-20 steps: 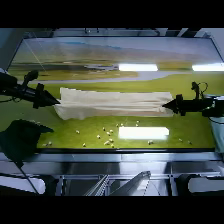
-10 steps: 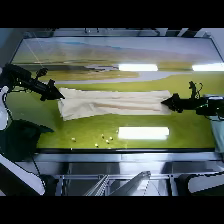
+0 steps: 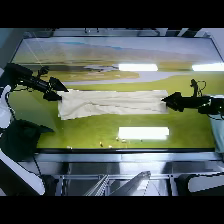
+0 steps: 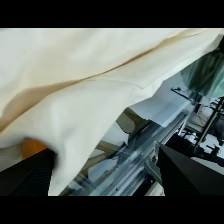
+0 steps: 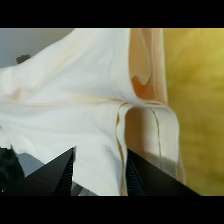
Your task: Fold the shirts.
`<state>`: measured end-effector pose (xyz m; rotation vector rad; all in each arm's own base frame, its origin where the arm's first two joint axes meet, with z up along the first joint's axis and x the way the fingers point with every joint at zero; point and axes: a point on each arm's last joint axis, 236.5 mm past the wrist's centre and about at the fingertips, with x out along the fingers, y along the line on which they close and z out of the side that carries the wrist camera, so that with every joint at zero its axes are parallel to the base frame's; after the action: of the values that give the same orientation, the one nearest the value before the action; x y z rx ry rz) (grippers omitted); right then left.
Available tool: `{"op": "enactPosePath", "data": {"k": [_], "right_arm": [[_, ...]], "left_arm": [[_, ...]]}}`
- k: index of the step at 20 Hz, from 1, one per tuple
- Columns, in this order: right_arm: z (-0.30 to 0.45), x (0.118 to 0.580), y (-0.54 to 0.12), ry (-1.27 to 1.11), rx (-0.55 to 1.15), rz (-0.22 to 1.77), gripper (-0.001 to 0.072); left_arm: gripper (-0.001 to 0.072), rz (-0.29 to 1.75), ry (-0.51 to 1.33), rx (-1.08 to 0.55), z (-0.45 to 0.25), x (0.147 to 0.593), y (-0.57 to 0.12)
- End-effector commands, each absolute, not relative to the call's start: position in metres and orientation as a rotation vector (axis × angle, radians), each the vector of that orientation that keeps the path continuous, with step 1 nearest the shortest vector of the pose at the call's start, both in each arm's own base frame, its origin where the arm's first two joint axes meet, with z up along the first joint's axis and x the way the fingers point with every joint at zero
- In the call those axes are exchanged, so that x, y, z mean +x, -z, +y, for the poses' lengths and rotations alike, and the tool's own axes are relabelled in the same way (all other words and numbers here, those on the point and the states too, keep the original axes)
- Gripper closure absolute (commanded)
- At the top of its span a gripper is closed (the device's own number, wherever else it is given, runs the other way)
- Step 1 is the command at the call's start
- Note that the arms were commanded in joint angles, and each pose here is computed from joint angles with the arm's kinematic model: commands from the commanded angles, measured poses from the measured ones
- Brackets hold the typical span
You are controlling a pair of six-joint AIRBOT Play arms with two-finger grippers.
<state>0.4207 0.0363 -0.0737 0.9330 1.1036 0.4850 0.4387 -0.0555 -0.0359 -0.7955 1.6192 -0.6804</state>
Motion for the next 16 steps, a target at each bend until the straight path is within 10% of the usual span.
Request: {"op": "enactPosePath", "data": {"k": [1,3,7,8,9,16], "right_arm": [[0.027,0.413,0.043,-0.536,0.948,1.125,0.031],[0.006,0.413,0.032,-0.492,0.87,1.162,0.0119],[-0.025,0.427,0.046,-0.359,0.712,1.191,0.0008],[-0.023,0.431,0.056,-0.349,0.709,1.196,0.0008],[-0.017,0.432,0.066,-0.356,0.71,1.216,0.0008],[0.036,0.434,0.114,-0.424,0.698,1.312,0.0012]], "left_arm": [[-0.0013,1.631,0.765,-0.811,-0.06,0.425,0.005],[-0.0013,1.543,0.753,-0.77,-0.05,0.43,-0.018],[0.0016,1.395,0.701,-0.692,-0.032,0.431,-0.07],[0.0272,1.379,0.707,-0.674,-0.034,0.428,-0.081],[0.0701,1.363,0.711,-0.655,-0.036,0.425,-0.091],[0.0691,1.292,0.758,-0.549,-0.059,0.419,-0.122]]}}
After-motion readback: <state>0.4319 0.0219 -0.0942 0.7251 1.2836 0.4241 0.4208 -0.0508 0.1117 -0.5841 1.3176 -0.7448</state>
